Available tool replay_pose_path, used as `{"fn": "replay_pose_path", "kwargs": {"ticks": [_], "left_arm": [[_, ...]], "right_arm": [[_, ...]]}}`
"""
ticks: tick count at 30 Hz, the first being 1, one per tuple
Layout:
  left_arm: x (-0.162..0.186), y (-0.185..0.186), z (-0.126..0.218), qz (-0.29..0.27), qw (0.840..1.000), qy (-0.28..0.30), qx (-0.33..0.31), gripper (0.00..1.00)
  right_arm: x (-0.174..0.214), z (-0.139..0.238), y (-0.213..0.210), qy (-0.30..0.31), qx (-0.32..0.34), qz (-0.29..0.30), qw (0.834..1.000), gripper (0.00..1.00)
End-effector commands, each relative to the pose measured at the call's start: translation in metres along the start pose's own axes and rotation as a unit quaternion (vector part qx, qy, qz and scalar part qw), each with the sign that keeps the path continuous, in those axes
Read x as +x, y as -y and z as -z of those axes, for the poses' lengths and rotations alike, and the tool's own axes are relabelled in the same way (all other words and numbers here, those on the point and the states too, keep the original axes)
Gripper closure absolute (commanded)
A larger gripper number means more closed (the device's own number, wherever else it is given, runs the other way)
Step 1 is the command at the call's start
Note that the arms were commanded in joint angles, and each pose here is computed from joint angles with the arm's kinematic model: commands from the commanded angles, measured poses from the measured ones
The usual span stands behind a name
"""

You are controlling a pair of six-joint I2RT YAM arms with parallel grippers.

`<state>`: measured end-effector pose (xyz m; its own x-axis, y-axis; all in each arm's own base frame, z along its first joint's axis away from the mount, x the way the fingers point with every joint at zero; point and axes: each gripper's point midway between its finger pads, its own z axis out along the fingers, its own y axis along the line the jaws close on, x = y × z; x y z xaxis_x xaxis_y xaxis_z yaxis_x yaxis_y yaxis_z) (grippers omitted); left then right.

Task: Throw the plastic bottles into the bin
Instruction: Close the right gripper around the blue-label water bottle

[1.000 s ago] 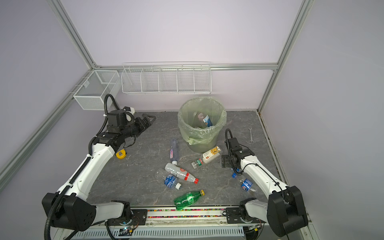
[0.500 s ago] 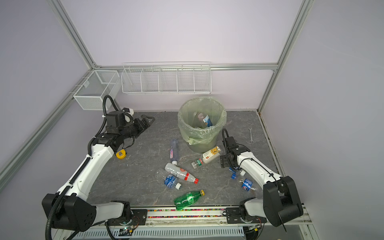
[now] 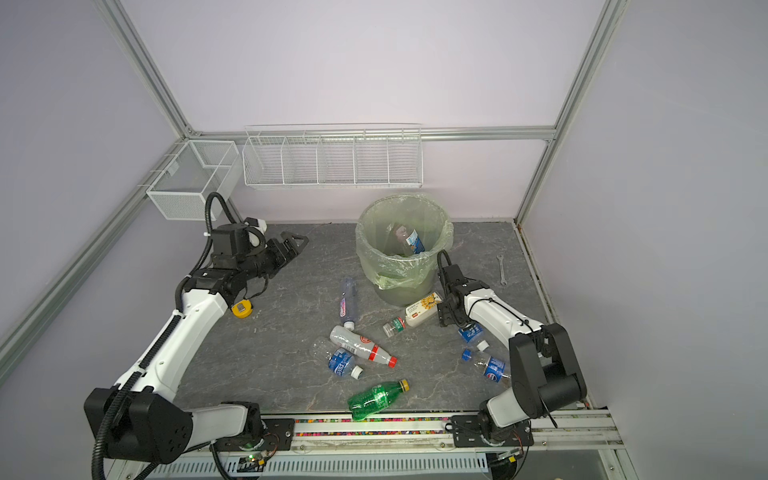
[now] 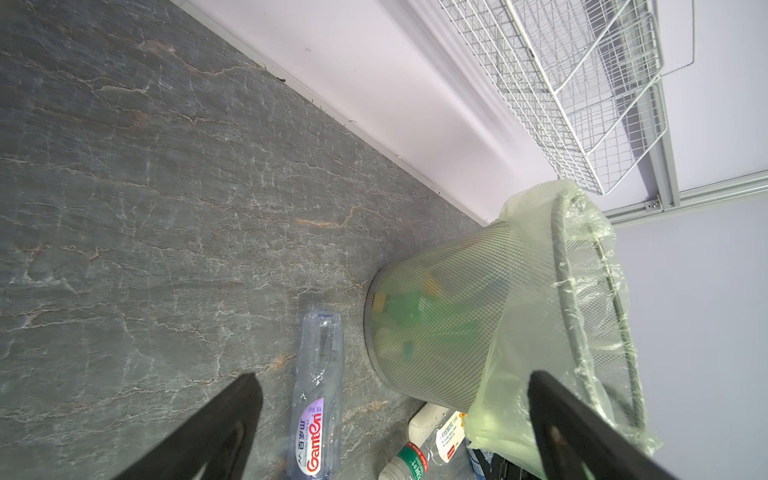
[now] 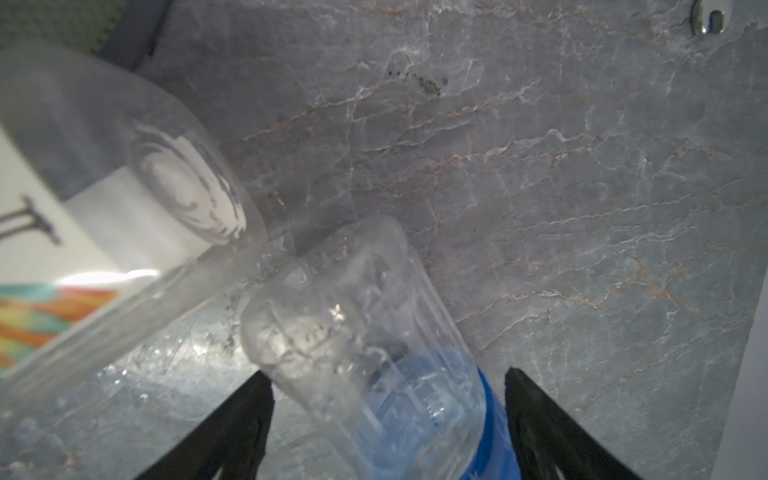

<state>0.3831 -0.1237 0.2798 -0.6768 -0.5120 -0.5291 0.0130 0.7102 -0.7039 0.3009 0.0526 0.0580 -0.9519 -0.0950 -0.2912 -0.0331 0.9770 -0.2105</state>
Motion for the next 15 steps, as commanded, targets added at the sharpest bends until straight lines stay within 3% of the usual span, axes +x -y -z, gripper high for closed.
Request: {"fn": "replay_pose_path", "kwargs": {"ticks": [1,15], "left_arm": [[0.0,0.0,0.007,-0.01,1.0,0.005,0.0,0.0],[0.0,-0.006,0.014,-0.014,1.0,0.009,-0.012,0.0]], "right_arm": [[-0.013,-0.002,0.003,0.008,0.016,0.005,1.0,0.12],[-0.024,-0.013,0.002,0.012,-0.011,-0.013,1.0,0.11]]}}
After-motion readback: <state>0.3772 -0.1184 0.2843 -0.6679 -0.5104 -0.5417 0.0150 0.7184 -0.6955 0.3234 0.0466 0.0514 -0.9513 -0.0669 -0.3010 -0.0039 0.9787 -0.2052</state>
